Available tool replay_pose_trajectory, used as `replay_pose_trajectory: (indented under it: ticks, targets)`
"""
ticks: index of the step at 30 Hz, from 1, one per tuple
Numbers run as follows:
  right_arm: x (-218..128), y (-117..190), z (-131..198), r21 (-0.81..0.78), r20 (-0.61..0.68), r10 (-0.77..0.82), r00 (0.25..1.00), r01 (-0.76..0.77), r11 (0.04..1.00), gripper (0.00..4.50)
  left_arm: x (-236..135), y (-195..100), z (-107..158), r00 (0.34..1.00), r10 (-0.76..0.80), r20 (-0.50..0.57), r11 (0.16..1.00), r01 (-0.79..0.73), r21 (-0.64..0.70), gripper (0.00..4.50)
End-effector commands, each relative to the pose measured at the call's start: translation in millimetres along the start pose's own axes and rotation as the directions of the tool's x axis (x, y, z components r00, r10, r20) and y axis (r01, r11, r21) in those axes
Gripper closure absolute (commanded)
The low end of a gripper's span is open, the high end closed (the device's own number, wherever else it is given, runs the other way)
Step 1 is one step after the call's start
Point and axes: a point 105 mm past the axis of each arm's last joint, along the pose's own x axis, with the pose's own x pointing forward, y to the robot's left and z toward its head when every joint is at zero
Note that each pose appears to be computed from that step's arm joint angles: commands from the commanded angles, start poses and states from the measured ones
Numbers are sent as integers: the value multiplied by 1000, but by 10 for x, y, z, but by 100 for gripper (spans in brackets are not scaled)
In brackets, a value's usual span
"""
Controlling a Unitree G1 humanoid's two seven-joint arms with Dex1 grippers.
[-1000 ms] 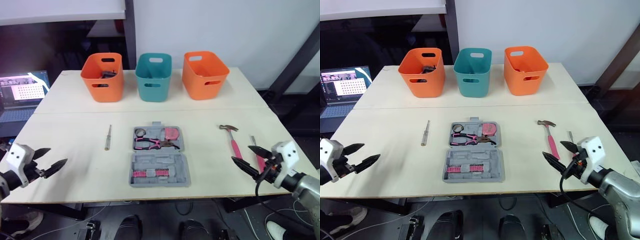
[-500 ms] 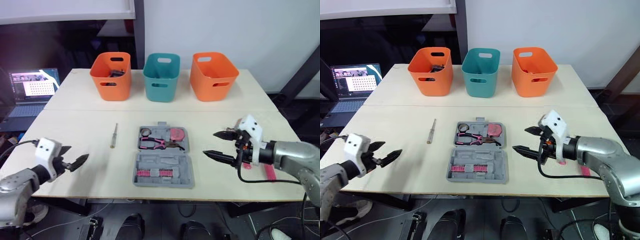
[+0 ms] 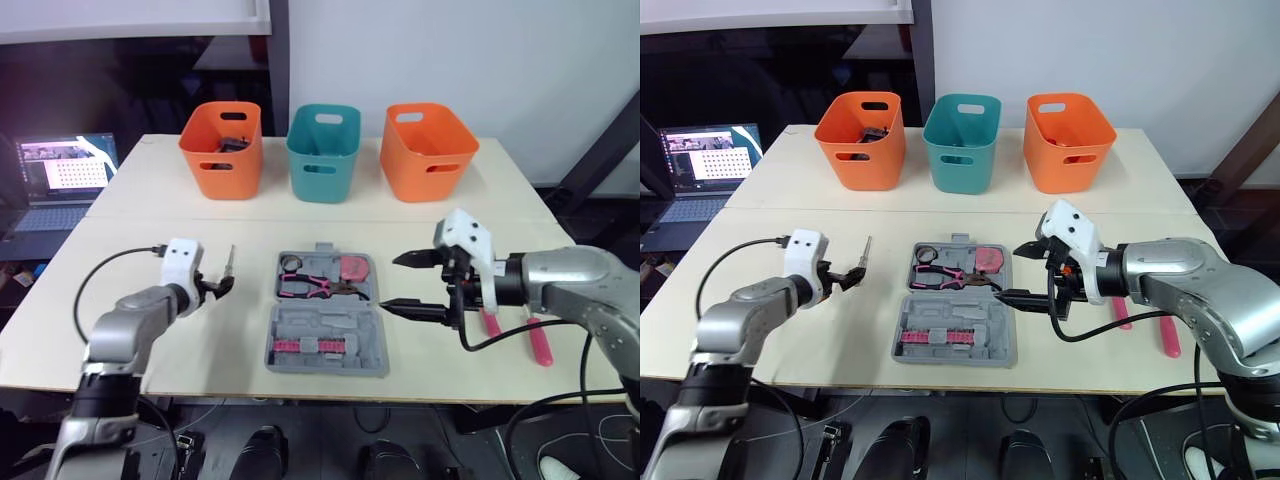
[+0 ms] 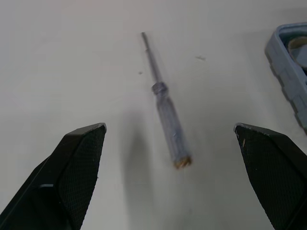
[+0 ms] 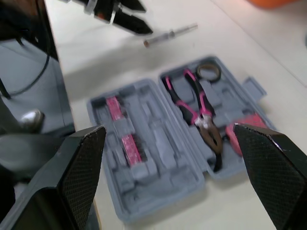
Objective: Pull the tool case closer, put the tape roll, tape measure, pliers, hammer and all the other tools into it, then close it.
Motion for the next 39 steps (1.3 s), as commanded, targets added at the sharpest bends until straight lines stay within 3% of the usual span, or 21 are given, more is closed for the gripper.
replay_pose_trajectory:
  ticks: [1, 13, 16, 23, 34, 36, 39]
  targets:
    - [-38, -27, 58, -45, -3, -32, 999, 31, 999, 2, 153, 17, 112, 999, 51, 7, 999, -51, 2, 0]
    - [-74, -73, 57, -54, -15, -87, 996, 86, 995, 2, 494, 3, 151, 993, 105, -54, 992, -108, -71, 0]
    - [-70, -63, 56, -55, -17, -89, 996, 88, 995, 0, 538, -41, 76, 992, 93, -88, 992, -100, -71, 85]
    - [-82, -86, 43, -61, -28, -111, 993, 109, 992, 0, 550, -93, 0, 989, 85, -120, 991, -96, -96, 449]
    - [-56, -130, 30, -71, -36, -123, 992, 120, 990, 0, 367, 25, 134, 990, 114, -84, 992, -119, -52, 450]
    - [-49, -135, 34, -72, -35, -122, 992, 119, 990, 0, 333, -45, 260, 997, 66, -50, 998, -65, 19, 450]
    - [-35, -138, 44, -73, -33, -120, 992, 118, 990, 0, 257, -176, 431, 999, -49, -14, 938, 51, 342, 450]
